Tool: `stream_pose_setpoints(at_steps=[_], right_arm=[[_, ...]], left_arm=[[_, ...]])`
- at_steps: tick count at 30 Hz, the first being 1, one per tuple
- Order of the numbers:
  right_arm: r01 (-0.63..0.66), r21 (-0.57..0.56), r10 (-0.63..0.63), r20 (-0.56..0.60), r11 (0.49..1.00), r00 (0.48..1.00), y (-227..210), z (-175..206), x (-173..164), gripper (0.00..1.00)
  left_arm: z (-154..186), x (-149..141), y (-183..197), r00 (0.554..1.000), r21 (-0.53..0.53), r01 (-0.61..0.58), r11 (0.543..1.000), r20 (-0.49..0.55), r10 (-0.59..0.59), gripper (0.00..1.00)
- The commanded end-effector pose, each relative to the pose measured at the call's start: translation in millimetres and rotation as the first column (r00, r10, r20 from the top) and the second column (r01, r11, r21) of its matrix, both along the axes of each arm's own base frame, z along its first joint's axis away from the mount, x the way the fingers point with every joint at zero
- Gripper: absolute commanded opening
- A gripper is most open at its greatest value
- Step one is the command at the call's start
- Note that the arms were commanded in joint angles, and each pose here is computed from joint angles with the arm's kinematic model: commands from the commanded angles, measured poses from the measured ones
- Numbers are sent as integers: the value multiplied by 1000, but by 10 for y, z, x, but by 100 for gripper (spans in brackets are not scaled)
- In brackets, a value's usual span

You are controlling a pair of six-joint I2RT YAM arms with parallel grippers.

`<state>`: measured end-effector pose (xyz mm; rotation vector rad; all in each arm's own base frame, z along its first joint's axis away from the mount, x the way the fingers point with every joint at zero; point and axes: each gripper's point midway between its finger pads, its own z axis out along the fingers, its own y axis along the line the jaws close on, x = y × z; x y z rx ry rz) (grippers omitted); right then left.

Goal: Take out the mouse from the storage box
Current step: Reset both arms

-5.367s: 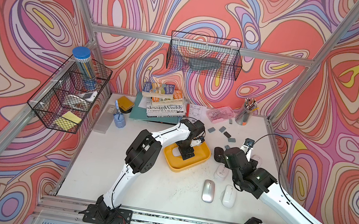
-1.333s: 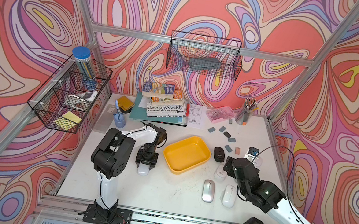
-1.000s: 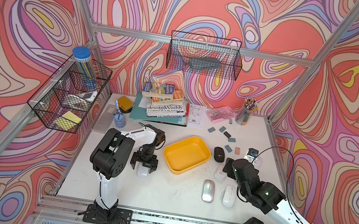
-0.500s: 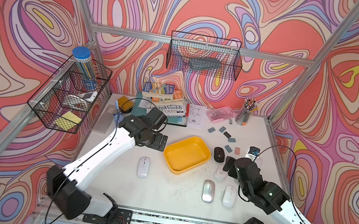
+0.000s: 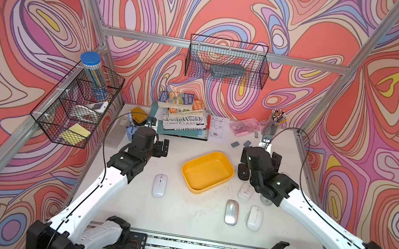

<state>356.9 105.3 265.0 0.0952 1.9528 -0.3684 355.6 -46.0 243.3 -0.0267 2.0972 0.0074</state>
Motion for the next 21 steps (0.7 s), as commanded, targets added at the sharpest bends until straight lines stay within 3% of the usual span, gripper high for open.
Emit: stream_pose_setpoints(at_steps=[1, 4, 7, 9, 11, 13, 15, 16, 19, 21], right_arm=[[175, -120, -169, 62, 977, 984, -219, 59, 246, 98], [249, -115, -239, 91, 962, 967, -447, -85, 384, 98], [105, 28, -108, 113, 994, 988, -565, -315, 522, 98], [8, -34, -2, 171, 999, 985, -589, -382, 563, 98], [1, -73, 16, 225, 997, 974, -665, -463, 573, 98], [32, -54, -21, 202, 998, 979, -840, -649, 582, 98], [85, -51, -76, 158, 995, 984, -1057, -811, 564, 98], [105, -25, -100, 147, 994, 984, -1147, -887, 543, 98], [71, 70, -81, 154, 995, 985, -1205, -1071, 504, 98], [31, 52, -40, 175, 998, 984, -1174, -1198, 465, 98]], left_arm=[[-141, 258, -52, 996, -34, 80, 996, 31, -79, 99], [-557, 320, 49, 997, 63, 80, 995, 0, -80, 99], [-932, 283, 272, 1000, 168, 10, 986, -28, -6, 99], [-1177, 265, 367, 999, 206, -18, 978, -44, 28, 99], [-1324, 305, 498, 996, 190, -90, 978, -9, 93, 99], [-1355, 378, 647, 985, 193, -174, 966, 33, 171, 99], [-1317, 480, 577, 988, 173, -144, 974, 80, 132, 99], [-1367, 478, 596, 989, 179, -149, 972, 32, 146, 99], [-1368, 493, 649, 984, 188, -178, 966, 38, 174, 99], [-1364, 439, 651, 981, 187, -181, 966, 99, 165, 99]])
